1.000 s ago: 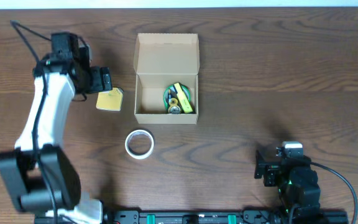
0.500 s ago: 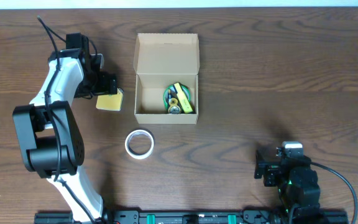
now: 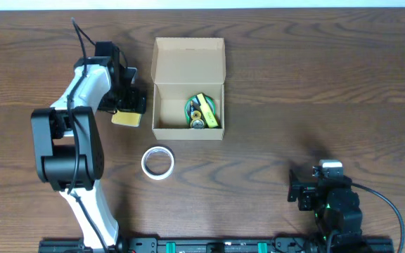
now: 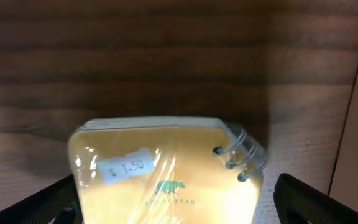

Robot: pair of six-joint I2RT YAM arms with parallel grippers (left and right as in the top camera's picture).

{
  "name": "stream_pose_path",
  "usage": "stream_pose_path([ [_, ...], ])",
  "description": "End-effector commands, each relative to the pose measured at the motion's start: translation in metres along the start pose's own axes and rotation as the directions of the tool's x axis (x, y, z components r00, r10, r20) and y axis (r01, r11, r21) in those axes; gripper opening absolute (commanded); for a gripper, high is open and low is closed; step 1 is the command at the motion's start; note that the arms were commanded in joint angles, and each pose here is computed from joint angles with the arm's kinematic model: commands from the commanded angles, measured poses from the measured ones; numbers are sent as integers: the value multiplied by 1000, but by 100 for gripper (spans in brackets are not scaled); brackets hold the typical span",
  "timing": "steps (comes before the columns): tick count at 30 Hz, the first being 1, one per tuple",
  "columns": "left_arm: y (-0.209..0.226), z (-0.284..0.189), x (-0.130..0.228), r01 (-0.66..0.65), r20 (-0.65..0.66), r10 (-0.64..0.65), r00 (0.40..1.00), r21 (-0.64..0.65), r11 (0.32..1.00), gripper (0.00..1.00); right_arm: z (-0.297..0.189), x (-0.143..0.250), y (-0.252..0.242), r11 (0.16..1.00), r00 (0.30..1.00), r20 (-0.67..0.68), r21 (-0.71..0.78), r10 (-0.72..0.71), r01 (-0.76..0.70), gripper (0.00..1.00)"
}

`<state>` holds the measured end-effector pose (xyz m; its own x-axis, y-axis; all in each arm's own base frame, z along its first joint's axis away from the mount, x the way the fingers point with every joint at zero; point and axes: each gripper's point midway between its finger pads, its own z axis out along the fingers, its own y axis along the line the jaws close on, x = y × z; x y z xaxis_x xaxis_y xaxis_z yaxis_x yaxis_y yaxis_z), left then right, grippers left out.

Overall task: Pack container
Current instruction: 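Reach the left gripper to the yellow sticky-note pad and grasp it, then carry the sticky-note pad into the box and release it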

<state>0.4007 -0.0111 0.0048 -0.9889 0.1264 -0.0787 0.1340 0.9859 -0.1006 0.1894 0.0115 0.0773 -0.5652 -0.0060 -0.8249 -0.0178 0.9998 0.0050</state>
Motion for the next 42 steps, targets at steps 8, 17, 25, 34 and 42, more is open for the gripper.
stream_pose_path([
  [8, 2, 2, 11, -12, -64, 11, 998, -10, 1000, 85, 2, 3, -3, 1000, 1000, -4, 13, -7, 7, 99],
  [17, 2, 2, 6, -4, -44, 4, 999, -13, 1000, 69, 2, 3, -3, 1000, 1000, -4, 13, -7, 7, 99],
  [25, 3, -7, -1, 41, -1, -41, 999, -19, 999, 62, 2, 3, -3, 1000, 1000, -4, 13, -7, 7, 99],
  [34, 7, -69, -25, 41, 190, -32, 981, -44, 998, 62, 2, 3, -3, 1000, 1000, -4, 13, -7, 7, 99],
  [42, 2, -109, -32, 45, 295, -31, 955, -43, 998, 62, 2, 3, -3, 1000, 1000, -4, 13, -7, 7, 99],
])
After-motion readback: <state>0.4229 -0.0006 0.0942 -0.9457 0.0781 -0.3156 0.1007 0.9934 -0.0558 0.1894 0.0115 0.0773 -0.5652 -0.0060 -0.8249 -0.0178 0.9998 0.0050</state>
